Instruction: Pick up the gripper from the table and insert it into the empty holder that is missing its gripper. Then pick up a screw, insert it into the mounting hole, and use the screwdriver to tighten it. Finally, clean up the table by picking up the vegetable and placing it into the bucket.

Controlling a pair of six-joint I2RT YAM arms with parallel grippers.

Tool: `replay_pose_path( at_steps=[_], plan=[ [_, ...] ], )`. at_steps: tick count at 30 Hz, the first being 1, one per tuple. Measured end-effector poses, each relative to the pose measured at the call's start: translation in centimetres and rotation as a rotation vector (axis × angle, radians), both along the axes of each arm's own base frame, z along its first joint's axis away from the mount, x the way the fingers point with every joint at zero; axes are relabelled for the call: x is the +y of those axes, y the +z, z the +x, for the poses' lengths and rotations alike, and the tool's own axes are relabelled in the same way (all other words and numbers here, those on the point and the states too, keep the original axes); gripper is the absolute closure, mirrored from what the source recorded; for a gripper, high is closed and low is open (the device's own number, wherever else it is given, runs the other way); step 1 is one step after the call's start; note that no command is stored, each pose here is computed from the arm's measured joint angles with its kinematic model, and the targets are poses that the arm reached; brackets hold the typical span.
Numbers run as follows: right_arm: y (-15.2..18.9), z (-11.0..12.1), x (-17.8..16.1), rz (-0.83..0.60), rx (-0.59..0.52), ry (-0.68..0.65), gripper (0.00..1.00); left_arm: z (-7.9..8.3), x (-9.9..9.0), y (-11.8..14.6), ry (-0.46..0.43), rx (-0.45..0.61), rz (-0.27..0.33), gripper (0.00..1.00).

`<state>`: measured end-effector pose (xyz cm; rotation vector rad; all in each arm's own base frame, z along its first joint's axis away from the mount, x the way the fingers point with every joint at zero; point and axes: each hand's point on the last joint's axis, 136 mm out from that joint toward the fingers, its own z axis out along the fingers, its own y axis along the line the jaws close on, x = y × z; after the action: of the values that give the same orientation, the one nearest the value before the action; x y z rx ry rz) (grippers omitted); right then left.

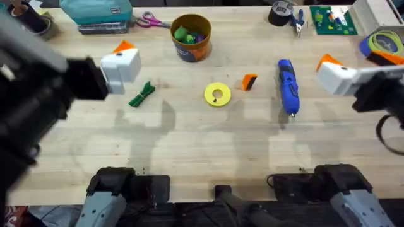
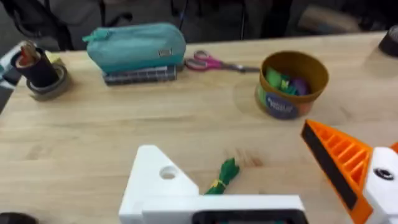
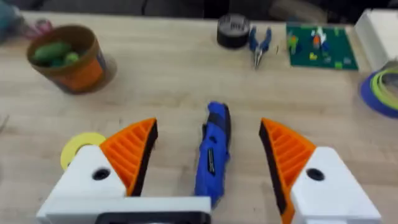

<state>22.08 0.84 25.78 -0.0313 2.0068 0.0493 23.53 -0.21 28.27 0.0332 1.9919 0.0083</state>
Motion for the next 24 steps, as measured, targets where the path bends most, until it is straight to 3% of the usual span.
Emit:
replay_pose_path(
  at_steps=[7,11,12,18,24],
  plan=[
    [-1.5,2.3,0.0,0.000,0.288,0.000,0.006,3.1,0.0,-1.9,-0.004,0.297,0.007,0.015],
    [-2.5,3.6,0.1,0.003,0.421,0.003,0.005,5.0,0.0,-4.3,-0.004,0.434,0.008,0.015],
    [-3.6,3.8,0.1,0.005,0.528,0.005,0.005,5.9,0.0,-6.5,-0.004,0.521,0.008,0.015],
    [-6.1,4.6,0.1,0.005,0.671,0.005,0.005,6.3,0.0,-9.2,-0.005,0.628,0.009,0.015],
    [-6.9,4.9,0.1,0.006,0.702,0.005,0.006,6.4,0.0,-9.6,-0.003,0.645,0.007,0.015]
  ],
)
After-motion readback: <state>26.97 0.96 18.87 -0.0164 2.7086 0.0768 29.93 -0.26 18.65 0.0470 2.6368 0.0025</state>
